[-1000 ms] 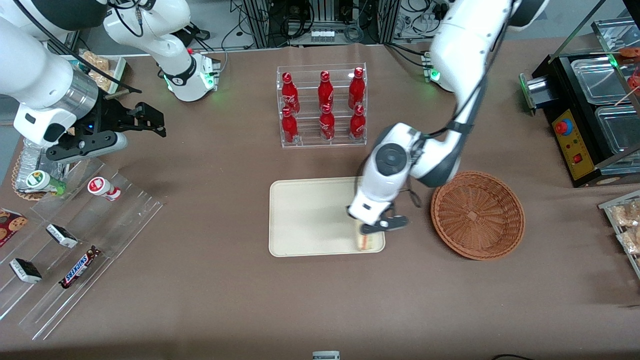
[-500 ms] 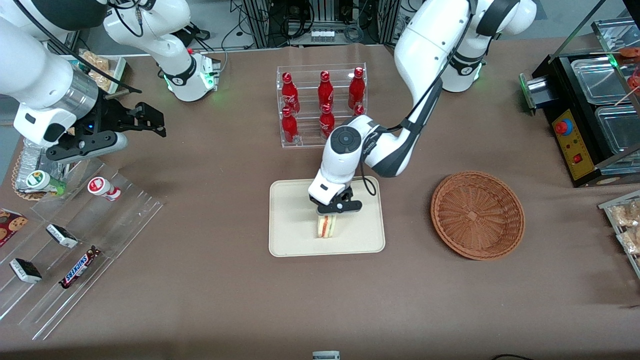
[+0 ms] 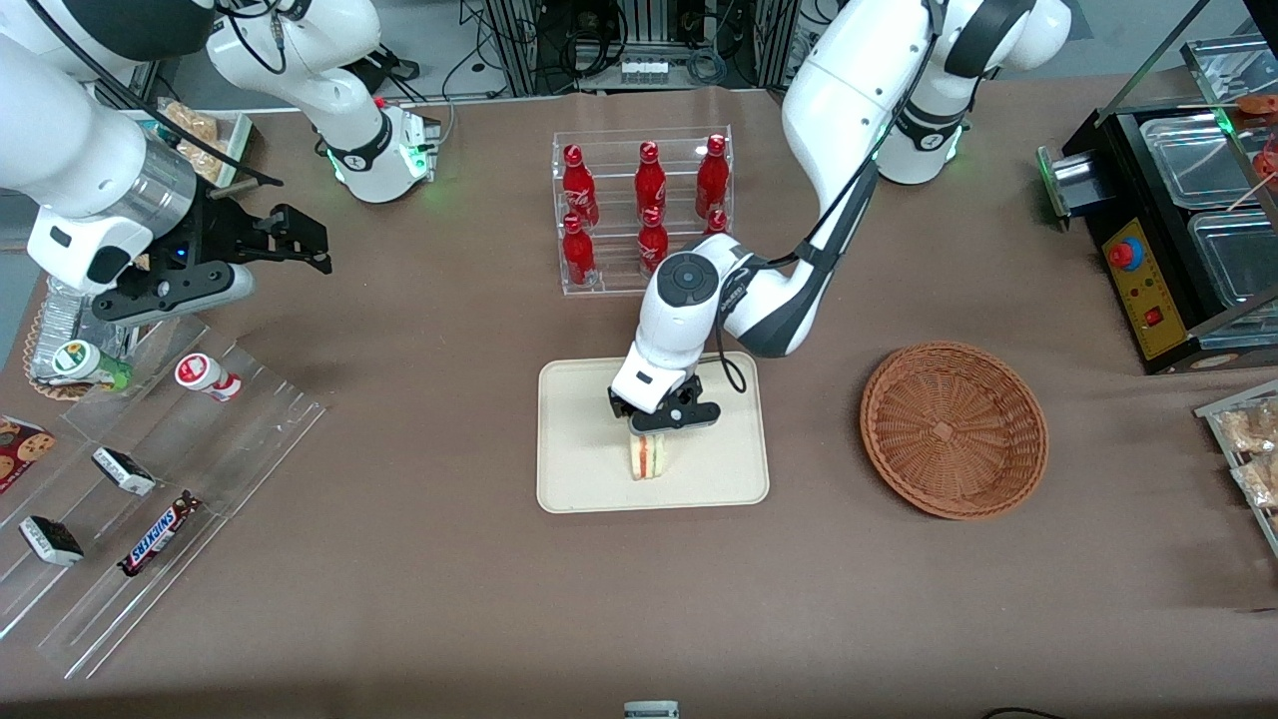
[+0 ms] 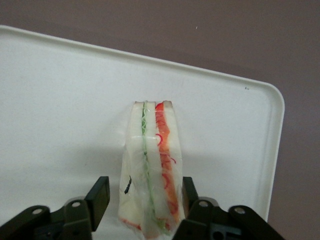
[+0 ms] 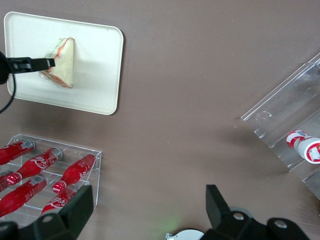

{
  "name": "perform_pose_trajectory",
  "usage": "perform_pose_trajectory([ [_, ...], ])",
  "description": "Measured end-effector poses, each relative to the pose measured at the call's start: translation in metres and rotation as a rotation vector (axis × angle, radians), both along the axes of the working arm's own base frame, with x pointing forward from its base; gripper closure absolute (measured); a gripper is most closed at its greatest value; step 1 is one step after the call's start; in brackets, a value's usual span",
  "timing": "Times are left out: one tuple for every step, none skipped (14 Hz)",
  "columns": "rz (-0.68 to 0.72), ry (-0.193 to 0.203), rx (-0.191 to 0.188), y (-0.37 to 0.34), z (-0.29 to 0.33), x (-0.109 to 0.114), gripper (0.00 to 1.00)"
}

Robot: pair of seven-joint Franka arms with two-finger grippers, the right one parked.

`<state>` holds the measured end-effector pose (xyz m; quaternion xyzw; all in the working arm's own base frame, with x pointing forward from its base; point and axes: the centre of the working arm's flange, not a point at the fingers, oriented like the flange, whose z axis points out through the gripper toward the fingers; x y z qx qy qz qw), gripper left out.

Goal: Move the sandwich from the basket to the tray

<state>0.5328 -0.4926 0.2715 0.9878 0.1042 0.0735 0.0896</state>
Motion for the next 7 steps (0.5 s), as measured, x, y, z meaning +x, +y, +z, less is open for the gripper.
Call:
perform_pose_trajectory([
  [0.006,0.001,0.005,0.003,0.022,0.003,0.19],
  [0.017,0.009,0.015,0.011,0.048,0.007,0.09],
  [0.029,0.017,0.029,0.024,0.076,0.011,0.0],
  [0.033,0.028,0.046,0.041,0.106,0.016,0.0],
  [0.038,0.048,0.069,0.063,0.134,0.02,0.0],
  [0.055,0.073,0.093,0.092,0.158,0.027,0.0],
  [0.076,0.09,0.108,0.124,0.177,0.037,0.0],
])
